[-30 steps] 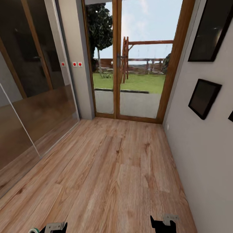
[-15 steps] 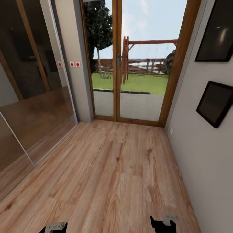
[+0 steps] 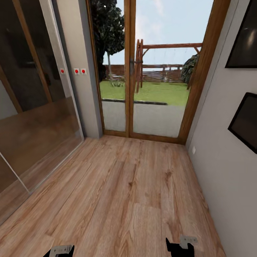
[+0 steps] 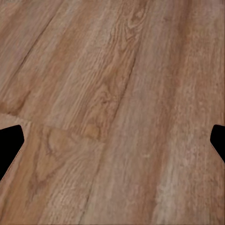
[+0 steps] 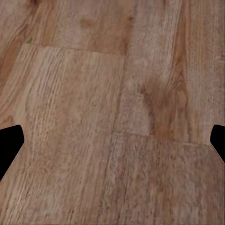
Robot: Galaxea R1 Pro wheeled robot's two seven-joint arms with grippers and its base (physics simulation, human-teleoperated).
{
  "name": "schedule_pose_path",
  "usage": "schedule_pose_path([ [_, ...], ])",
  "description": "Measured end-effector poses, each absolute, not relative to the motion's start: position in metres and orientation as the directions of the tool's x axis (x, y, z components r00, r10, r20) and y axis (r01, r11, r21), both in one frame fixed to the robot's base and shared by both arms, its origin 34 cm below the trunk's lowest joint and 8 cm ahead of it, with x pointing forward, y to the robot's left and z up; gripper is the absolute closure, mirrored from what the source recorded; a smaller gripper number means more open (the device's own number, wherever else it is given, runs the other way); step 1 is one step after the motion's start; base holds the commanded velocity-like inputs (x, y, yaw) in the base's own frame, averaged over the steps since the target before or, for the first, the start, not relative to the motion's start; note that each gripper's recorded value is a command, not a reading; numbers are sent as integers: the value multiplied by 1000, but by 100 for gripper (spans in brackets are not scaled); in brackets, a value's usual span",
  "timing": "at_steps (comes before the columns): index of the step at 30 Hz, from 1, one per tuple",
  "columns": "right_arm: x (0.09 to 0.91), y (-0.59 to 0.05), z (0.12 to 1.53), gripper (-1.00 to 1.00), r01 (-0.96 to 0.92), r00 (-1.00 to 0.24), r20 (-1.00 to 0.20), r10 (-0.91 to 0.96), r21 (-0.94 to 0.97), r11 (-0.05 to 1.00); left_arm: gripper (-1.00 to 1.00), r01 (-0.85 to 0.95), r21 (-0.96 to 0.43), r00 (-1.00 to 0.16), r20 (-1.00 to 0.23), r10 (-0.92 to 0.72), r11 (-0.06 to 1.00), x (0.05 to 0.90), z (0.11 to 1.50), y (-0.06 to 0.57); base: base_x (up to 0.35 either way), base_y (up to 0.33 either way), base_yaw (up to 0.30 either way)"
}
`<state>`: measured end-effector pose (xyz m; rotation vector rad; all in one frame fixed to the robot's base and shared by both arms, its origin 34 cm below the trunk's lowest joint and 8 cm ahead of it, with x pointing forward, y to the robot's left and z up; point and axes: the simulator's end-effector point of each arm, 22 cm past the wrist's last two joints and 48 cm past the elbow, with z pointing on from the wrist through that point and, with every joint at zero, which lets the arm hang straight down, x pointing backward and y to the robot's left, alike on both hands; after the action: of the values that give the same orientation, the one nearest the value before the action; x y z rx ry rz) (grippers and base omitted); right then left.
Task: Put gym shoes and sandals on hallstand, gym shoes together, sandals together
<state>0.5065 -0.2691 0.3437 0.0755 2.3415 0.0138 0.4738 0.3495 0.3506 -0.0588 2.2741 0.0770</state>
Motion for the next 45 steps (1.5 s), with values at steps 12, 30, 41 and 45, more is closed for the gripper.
schedule_pose_path([
  [12,507,-269,344,-100,51,-696,-716,59,33,998,-100,-68,36,-647,-762,-17,997,474,351,349,339,-22,231],
  [30,507,-269,344,-100,51,-696,-716,59,33,998,-100,-67,36,-647,-763,-16,997,474,351,349,317,-126,235],
  [41,507,-269,344,-100,51,-696,-716,59,33,998,-100,-68,36,-647,-762,-17,997,474,351,349,297,-160,59],
  [45,507,-269,344,-100,51,-696,-716,59,33,998,-100,-68,36,-647,-762,-17,997,474,351,349,319,-126,222],
])
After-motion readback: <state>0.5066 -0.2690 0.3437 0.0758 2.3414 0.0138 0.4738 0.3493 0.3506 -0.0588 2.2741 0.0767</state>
